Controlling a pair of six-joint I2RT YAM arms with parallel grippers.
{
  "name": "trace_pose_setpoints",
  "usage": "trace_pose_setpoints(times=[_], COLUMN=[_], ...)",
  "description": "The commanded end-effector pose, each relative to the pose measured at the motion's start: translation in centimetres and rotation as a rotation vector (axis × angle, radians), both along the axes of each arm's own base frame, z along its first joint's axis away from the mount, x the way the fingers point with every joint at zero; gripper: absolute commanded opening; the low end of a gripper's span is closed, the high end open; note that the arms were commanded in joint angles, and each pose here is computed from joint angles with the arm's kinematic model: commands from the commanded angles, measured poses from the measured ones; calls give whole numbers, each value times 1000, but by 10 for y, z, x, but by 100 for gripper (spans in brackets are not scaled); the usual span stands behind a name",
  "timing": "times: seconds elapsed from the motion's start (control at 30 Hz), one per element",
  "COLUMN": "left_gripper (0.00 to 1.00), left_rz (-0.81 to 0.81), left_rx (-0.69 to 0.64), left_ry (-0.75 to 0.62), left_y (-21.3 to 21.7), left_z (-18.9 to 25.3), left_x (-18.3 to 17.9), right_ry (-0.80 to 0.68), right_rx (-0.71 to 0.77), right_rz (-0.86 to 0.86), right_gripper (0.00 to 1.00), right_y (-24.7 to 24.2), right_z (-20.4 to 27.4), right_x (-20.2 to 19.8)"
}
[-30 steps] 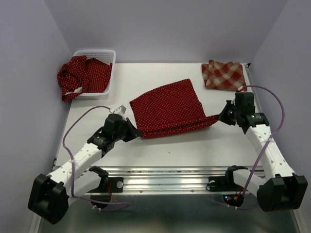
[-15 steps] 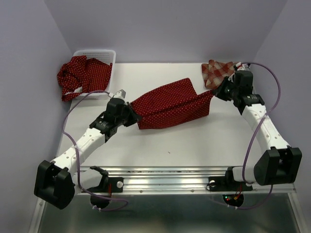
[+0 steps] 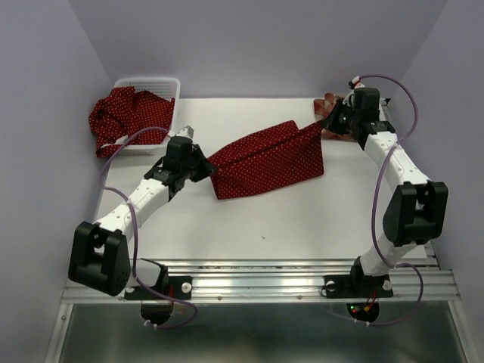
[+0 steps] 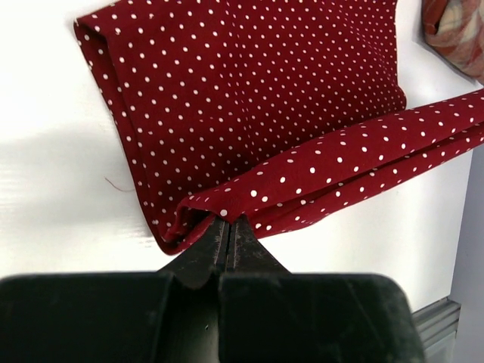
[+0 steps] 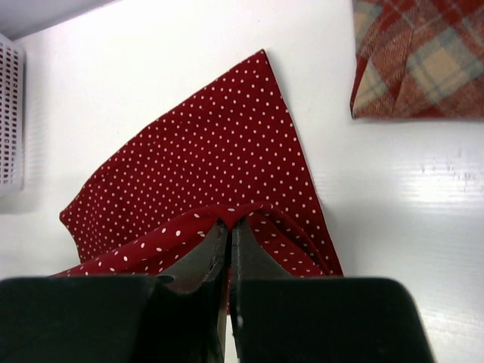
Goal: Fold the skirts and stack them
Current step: Fold the skirt
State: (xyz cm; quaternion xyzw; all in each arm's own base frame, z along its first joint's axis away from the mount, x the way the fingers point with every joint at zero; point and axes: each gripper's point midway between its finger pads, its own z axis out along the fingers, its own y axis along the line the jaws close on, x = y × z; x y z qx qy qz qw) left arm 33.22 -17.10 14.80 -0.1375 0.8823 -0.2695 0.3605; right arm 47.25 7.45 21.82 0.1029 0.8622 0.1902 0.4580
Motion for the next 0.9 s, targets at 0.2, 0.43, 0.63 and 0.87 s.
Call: trace_pose_setpoints(times=[0.2, 0.43, 0.63, 0.87], left_gripper=[0, 0, 0, 0], left_rz=[36, 33, 59, 91], left_rx=[26, 30, 51, 74], left_ry=[-43, -25, 14, 50], left_y=[15, 14, 18, 25], left_z=[5, -6, -24, -41], left_x=[41, 62, 76, 87], right_ry=[-138, -126, -126, -98], right_rx=[-47, -68, -69, -59], right_rz=[45, 39, 93, 150], right_gripper=[1, 1, 1, 1], right_y=[0, -2, 5, 14], right_z=[21, 1, -15, -44], right_x=[66, 91, 109, 126])
